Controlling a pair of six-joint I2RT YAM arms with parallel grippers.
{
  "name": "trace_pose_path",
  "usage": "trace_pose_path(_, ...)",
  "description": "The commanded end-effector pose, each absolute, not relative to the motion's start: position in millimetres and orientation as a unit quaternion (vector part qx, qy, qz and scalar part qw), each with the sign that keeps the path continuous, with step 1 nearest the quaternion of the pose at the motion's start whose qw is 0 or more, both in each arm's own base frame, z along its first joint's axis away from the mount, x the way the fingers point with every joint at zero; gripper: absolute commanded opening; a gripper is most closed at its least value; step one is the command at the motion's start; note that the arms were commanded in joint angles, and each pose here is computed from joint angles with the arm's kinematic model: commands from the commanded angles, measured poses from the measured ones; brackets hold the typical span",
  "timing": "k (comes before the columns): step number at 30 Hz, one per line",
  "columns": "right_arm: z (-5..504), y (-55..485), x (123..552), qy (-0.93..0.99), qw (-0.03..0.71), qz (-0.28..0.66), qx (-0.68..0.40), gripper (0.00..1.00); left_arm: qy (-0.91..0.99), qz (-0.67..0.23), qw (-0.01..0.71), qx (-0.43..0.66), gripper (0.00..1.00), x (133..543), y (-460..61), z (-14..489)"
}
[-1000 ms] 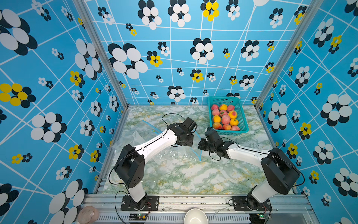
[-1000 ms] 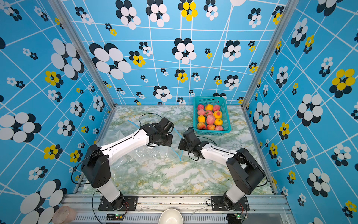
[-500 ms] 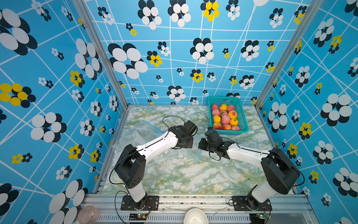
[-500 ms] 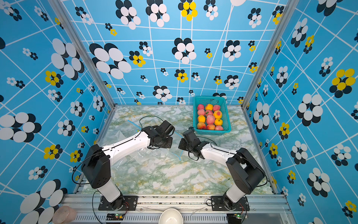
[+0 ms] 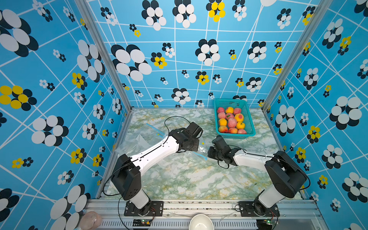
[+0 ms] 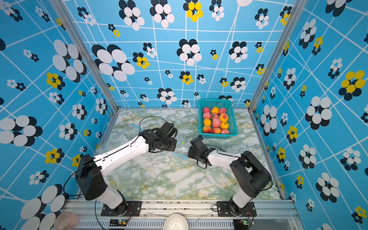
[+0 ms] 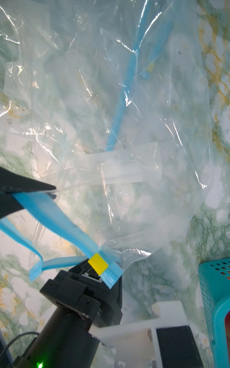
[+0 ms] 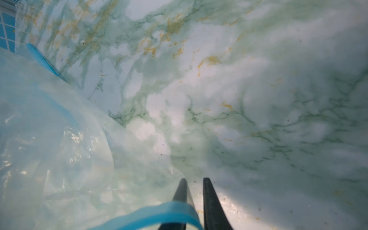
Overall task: Place the peach in a zip-top bag and seal the zipper
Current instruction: Open the zipper food storage bag.
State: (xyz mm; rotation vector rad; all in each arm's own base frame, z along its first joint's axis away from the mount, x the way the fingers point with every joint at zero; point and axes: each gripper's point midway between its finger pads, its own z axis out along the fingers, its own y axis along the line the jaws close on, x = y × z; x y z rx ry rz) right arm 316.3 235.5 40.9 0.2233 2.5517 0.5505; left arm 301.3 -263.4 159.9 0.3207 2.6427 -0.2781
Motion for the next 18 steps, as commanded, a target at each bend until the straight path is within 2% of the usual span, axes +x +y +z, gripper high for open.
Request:
trace_pose_path(1, 37, 223, 313, 0.948, 0.254, 0.174, 0.076, 0.21, 0.957, -0.103, 0.238, 0.128, 0.0, 300, -264, 170)
trace_pose_path(9, 73, 230, 311, 0.942, 0.262, 0.207, 0.042, 0.35, 0.959, -0.098, 0.229, 0.135, 0.0, 303, -266, 158)
trace_pose_path(13, 104, 246, 307, 0.929, 0.269, 0.253, -0.004, 0.44, 0.959, -0.092, 0.231, 0.134, 0.0, 306, -262, 160)
trace_pose_path(18, 140, 251, 306, 0.916, 0.292, 0.274, -0.03, 0.5, 0.957, -0.087, 0.243, 0.13, 0.0, 311, -253, 171)
